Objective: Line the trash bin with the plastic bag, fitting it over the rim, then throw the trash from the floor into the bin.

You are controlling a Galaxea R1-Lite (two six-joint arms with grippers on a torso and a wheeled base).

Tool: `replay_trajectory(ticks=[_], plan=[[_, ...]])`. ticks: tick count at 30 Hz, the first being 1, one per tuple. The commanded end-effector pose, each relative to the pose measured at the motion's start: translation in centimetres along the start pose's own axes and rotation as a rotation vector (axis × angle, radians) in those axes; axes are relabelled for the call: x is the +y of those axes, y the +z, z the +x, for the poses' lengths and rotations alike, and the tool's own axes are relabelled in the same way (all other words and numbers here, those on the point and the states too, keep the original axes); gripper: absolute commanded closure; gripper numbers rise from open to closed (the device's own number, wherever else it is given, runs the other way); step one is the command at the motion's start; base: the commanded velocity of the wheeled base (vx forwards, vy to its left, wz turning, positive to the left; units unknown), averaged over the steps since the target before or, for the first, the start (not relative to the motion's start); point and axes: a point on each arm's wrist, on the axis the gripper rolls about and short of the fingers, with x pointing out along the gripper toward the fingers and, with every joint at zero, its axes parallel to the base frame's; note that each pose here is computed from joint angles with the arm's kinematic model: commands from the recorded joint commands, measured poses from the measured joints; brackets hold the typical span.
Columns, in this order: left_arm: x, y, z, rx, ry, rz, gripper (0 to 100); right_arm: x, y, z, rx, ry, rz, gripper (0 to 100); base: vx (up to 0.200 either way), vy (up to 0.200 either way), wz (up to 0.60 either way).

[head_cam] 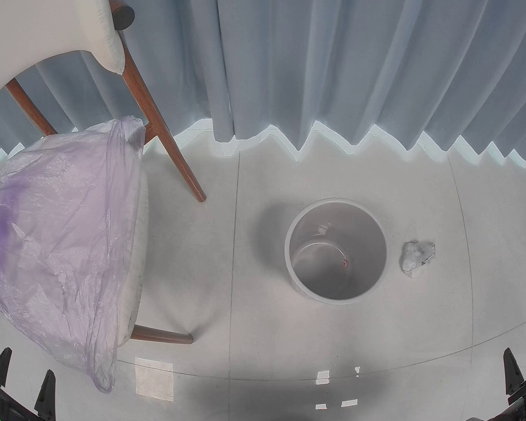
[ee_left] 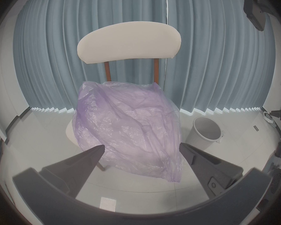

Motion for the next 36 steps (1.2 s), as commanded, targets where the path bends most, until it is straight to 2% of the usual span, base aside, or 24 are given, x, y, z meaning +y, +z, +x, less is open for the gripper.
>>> replay_trajectory(ticks=[1,10,12,14,19,22,23,24,25,26,28,29,36], plan=[[0.0,-0.5,0.0,0.002,-0.002,0.006,0,0.0,-0.3,0.0,-0.003,0.000,0.000,0,0.000,0.000,0.00],[0.0,-0.4,0.0,-0.010,-0.004,0.012,0,0.0,-0.3,0.0,-0.006,0.000,0.000,0,0.000,0.000,0.00],[0.0,1.5,-0.2,-0.194,0.000,0.004,0,0.0,-0.3,0.0,-0.006,0.000,0.000,0,0.000,0.000,0.00],[0.0,2.2,-0.3,-0.262,0.002,0.009,0,0.0,-0.3,0.0,-0.003,0.000,0.000,0,0.000,0.000,0.00],[0.0,2.4,-0.4,-0.282,0.006,0.015,0,0.0,-0.3,0.0,-0.006,0.000,0.000,0,0.000,0.000,0.00],[0.0,2.9,-0.6,-0.340,-0.022,0.013,0,0.0,-0.3,0.0,-0.003,0.000,0.000,0,0.000,0.000,0.00],[-0.2,3.1,-0.6,-0.358,-0.074,0.019,0,0.0,-0.3,0.0,-0.005,0.000,0.000,0,0.000,0.000,0.00],[-0.2,3.1,-0.7,-0.361,-0.113,0.027,0,0.0,-0.3,0.0,-0.003,0.000,0.000,0,0.000,0.000,0.00],[-0.2,3.1,-0.7,-0.361,-0.113,0.027,0,0.0,-0.3,0.0,-0.003,0.000,0.000,0,0.000,0.000,0.00],[-0.3,3.4,-0.8,-0.360,-0.159,0.040,0,0.0,-0.3,0.0,-0.003,0.000,0.000,0,0.000,0.000,0.00],[-0.3,3.4,-0.8,-0.360,-0.159,0.040,0,0.0,-0.3,0.0,-0.003,0.000,0.000,0,0.000,0.000,0.00],[-0.3,6.1,-0.8,-0.327,-0.174,0.048,0,0.0,-0.3,0.0,-0.003,0.000,0.000,0,0.000,0.000,0.00],[-0.2,11.0,1.3,-0.152,-0.194,0.063,0,0.0,-0.3,0.0,-0.005,0.000,0.000,0,0.000,0.000,0.00]])
